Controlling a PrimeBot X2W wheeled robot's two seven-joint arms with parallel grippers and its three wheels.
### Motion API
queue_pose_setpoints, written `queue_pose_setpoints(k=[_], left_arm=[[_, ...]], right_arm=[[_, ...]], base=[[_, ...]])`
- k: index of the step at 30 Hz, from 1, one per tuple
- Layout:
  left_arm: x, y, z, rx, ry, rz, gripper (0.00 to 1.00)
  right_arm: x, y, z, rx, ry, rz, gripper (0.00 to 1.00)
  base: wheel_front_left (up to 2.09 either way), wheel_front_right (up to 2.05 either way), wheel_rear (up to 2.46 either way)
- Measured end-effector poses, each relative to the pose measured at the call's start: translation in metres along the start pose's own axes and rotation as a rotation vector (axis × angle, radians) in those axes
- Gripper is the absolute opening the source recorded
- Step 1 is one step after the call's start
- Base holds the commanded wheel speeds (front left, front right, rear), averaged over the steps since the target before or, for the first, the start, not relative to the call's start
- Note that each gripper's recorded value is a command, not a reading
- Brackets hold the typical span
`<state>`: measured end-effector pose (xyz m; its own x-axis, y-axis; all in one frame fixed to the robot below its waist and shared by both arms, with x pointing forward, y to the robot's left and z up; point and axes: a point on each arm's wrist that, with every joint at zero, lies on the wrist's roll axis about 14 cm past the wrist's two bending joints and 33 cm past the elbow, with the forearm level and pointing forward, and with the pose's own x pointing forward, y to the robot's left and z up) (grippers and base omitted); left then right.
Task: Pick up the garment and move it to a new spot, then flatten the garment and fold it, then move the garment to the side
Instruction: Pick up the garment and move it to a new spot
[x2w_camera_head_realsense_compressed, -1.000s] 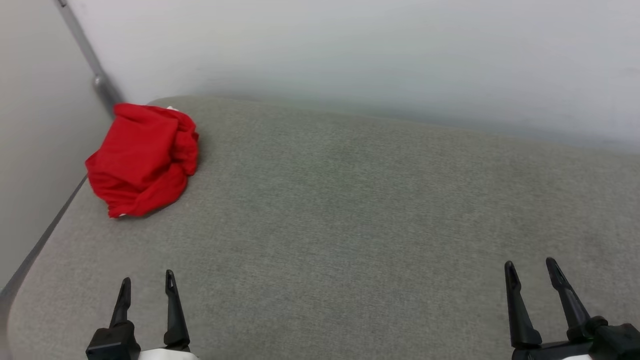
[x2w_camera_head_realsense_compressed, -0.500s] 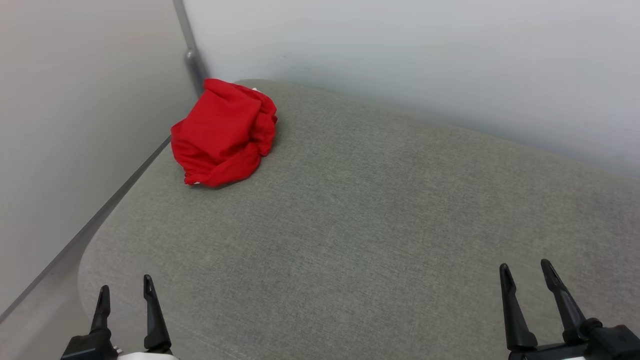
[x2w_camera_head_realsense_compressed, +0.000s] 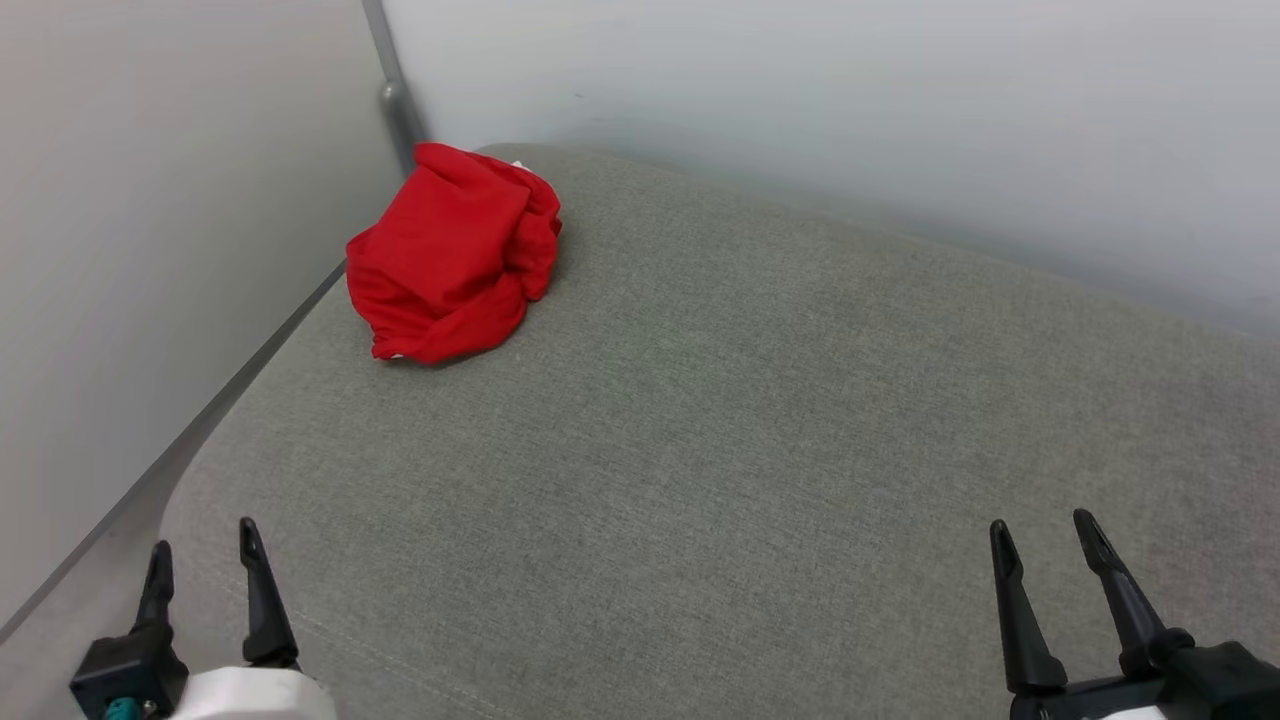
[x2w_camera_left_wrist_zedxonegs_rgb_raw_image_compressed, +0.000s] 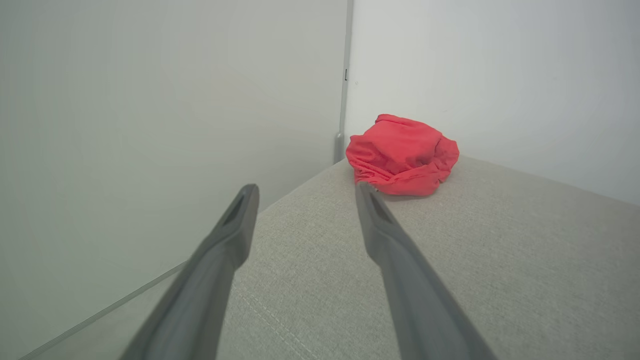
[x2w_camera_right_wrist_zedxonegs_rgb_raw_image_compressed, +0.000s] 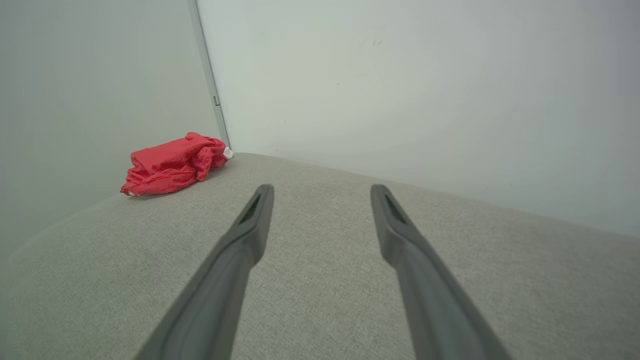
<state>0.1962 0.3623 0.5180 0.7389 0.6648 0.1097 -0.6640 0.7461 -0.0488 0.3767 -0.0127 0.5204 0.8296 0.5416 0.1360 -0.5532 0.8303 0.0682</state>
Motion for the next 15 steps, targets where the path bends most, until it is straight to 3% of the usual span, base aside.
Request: queue_pose_setpoints(k=[6,15], left_arm=[[0.045,0.008,0.024,0.012,-0.079,0.033,1.0],[0.14,-0.016,0.085,0.034,-0.252,-0.029,1.0]], right_arm=[[0.004,-0.011,-0.005,-0.009,0.006,-0.024,1.0],[0.025,-0.048,-0.021,-0.049,0.007,-0.093,1.0]], base=[[0.0,0.0,0.0],[0.0,0.0,0.0]])
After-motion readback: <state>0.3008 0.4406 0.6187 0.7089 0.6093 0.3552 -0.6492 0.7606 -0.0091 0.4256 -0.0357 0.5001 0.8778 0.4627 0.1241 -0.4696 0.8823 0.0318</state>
